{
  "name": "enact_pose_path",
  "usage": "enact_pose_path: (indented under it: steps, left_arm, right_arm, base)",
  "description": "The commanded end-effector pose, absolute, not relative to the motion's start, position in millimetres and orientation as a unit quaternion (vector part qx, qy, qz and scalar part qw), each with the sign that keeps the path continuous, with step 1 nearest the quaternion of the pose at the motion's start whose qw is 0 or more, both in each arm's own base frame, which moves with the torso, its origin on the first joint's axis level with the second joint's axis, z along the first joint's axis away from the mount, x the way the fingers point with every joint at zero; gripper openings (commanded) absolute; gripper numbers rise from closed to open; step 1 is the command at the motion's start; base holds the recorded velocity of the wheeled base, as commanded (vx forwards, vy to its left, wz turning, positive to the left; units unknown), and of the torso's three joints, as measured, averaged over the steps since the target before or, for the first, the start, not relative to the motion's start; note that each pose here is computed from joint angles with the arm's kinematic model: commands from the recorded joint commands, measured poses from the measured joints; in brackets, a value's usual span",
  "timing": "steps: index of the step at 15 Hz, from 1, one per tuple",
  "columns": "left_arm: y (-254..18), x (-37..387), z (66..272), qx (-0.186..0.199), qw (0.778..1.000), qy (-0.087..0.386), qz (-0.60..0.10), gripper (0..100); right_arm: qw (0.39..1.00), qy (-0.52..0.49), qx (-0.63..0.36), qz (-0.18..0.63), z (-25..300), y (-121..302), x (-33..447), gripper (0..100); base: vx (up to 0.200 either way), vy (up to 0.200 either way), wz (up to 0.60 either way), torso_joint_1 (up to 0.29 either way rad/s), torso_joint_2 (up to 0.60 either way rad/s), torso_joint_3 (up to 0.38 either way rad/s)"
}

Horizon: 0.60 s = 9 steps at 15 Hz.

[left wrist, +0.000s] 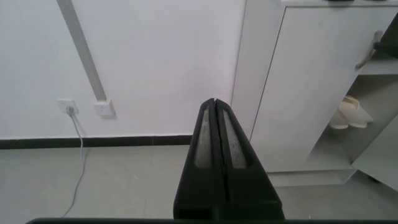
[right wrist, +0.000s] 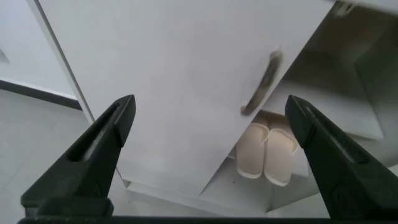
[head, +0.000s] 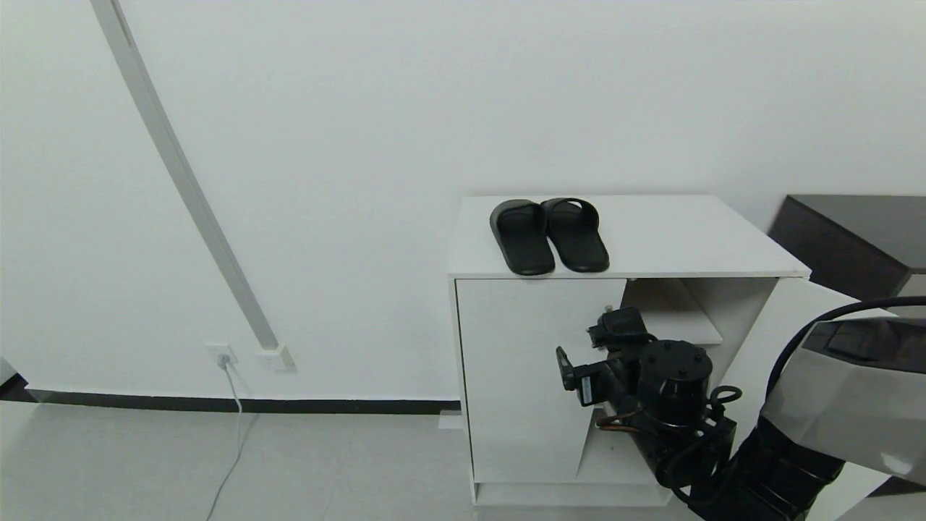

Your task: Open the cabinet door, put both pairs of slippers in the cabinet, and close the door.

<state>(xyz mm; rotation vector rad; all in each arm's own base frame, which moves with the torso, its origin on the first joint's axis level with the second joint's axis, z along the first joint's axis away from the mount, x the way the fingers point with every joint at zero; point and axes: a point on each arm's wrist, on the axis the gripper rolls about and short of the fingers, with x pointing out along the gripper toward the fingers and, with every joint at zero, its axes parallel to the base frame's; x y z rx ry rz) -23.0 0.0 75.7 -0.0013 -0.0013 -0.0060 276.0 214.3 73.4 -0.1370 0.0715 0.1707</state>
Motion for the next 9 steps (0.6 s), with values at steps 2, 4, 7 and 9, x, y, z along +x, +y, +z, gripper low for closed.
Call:
enact_pose_path:
  steps: [2, 4, 7, 9]
  left_arm:
    - [0.0, -22.9, 75.7, -0.001, 1.000, 0.000, -0.003, 0]
    - [0.0, -22.9, 75.7, 0.000, 1.000, 0.000, -0.003, 0]
    - [0.0, -22.9, 75.7, 0.001, 1.000, 0.000, -0.003, 0]
    - [0.0, -22.9, 75.7, 0.003, 1.000, 0.000, -0.003, 0]
  right_arm:
    - [0.993, 0.035, -0.068, 0.086, 72.9, 214.9, 275.3, 100]
    - [0.994, 0.028, -0.066, 0.086, 73.1, 214.5, 276.5, 100]
    - [0.992, 0.010, -0.077, 0.097, 67.4, 214.0, 280.1, 100]
    - [0.992, -0.005, -0.082, 0.094, 68.7, 213.9, 282.4, 100]
  base:
    - [0.000, 0.000, 0.00, 0.249, -0.58, -0.322]
    - [0.000, 0.000, 0.00, 0.271, -0.61, -0.334]
    - [0.000, 0.000, 0.00, 0.141, -0.33, -0.165]
    - [0.000, 0.000, 0.00, 0.000, 0.00, 0.000]
